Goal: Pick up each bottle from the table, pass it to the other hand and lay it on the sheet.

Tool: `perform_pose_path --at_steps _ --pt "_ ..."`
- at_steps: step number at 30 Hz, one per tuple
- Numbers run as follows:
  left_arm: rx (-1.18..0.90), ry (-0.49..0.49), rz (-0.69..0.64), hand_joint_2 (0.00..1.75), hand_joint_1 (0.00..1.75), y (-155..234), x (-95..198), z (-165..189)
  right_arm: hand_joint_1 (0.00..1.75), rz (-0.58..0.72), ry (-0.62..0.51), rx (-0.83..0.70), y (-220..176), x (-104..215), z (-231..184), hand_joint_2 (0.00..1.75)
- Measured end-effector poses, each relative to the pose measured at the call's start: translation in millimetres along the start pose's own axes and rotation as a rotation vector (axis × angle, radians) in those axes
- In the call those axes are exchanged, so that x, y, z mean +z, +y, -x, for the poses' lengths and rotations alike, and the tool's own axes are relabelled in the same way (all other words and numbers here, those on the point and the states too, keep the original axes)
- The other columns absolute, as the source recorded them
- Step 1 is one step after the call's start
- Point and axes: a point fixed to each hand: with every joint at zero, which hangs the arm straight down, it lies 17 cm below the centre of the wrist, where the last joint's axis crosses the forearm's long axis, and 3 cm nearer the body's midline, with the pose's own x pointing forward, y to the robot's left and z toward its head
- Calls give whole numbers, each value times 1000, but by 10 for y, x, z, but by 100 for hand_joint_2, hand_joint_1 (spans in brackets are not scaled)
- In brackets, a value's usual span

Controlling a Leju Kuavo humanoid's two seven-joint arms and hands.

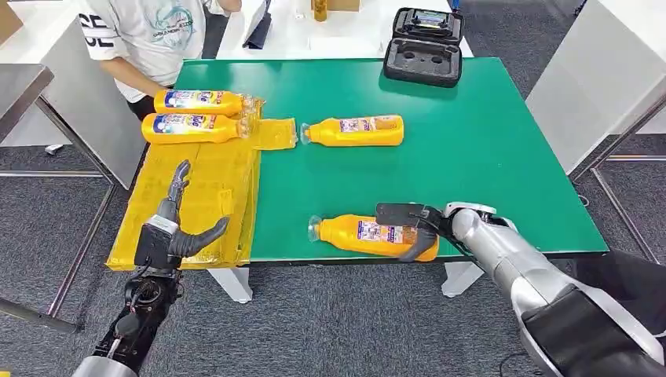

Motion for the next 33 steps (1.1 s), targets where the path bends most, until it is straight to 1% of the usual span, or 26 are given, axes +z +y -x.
perform_pose_path --at_steps 4,9,19,20,21,22,24,25,26,33 --pt "5 2 1 175 0 -5 5 2 0 -4 37 21 12 4 82 175" --pt "14 14 -4 175 0 -13 64 36 0 12 108 63 -12 0 223 175" --pt "15 22 -1 175 0 -33 110 57 0 15 125 74 -9 -2 260 175" --pt "16 22 -2 175 0 -33 111 57 5 19 133 80 -16 -3 275 175" --pt "17 23 -2 175 0 -33 113 60 61 24 144 88 -27 -2 296 175" --pt "19 25 -3 175 0 -34 119 64 150 34 154 97 -44 -3 316 175" --pt "20 30 0 175 0 -48 145 75 171 54 173 114 -83 -1 358 175" --pt "21 33 1 175 0 -55 160 82 175 65 182 123 -105 0 375 175" --pt "21 35 2 175 0 -61 172 88 171 78 194 135 -134 2 398 175" --pt "22 38 7 175 0 -79 180 93 175 99 219 163 -175 9 457 175"
